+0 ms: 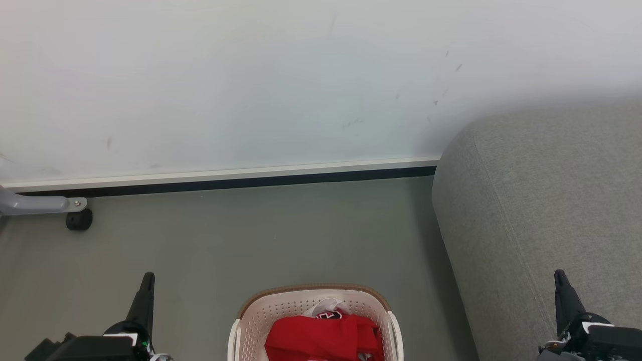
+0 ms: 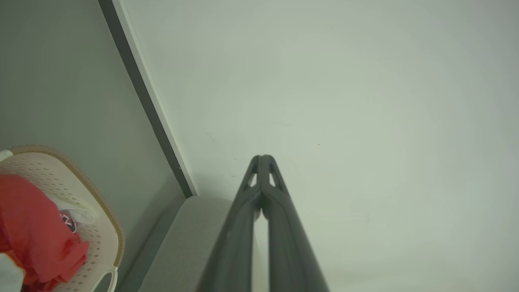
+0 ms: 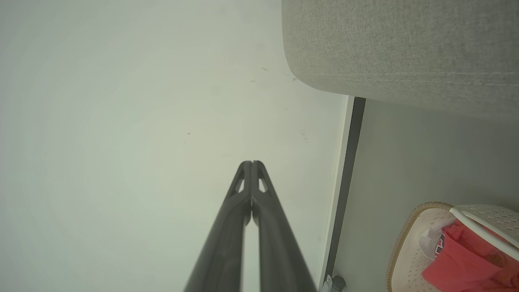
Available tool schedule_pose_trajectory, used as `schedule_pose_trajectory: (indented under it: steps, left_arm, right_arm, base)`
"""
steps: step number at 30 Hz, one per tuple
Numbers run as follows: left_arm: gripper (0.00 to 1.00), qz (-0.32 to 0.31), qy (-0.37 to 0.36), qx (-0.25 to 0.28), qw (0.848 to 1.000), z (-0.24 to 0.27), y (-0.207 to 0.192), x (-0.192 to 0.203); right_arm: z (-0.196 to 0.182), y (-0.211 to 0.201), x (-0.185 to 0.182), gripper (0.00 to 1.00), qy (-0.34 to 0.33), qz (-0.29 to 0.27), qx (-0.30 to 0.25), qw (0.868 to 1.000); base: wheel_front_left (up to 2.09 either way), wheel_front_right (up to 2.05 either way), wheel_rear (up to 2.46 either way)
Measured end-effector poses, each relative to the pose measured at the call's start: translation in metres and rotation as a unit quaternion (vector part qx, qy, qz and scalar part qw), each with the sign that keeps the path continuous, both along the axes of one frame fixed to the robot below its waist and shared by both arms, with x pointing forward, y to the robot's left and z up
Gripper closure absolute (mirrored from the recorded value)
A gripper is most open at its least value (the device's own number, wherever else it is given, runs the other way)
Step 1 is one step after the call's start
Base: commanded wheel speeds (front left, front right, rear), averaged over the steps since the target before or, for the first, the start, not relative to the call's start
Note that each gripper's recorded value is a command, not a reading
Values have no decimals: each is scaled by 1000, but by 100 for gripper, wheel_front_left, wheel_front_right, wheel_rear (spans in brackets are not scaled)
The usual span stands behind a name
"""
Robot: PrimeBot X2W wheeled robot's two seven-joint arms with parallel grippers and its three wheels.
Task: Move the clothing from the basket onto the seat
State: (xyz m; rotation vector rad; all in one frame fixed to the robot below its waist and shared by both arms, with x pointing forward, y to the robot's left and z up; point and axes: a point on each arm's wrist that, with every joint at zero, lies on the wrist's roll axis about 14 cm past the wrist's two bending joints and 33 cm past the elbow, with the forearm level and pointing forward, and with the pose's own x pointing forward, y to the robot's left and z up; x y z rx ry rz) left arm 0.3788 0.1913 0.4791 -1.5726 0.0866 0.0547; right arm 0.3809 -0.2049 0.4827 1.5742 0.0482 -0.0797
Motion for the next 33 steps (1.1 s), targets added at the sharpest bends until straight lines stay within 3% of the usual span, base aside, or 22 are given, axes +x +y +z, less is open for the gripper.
schedule_pose_trajectory:
  steps: [30, 31, 32, 33]
  left_arm:
    - [100, 0, 2, 0, 1000, -1, 0, -1]
    - [0, 0, 8, -1, 1000, -5, -1, -2]
    - [100, 0, 18, -3, 1000, -11, -1, -5]
    - [0, 0, 28, -5, 1000, -18, -2, -9]
  right_arm:
    - [-1, 0, -1, 100, 2, 0, 0, 1000]
    - [-5, 1, -2, 0, 8, 0, 2, 1000]
    - [-11, 2, -5, 100, 17, 0, 4, 1000]
    - [-18, 3, -8, 0, 28, 0, 7, 1000]
  base:
    - [0, 0, 0]
    - [0, 0, 0]
    - [0, 0, 0]
    - [0, 0, 0]
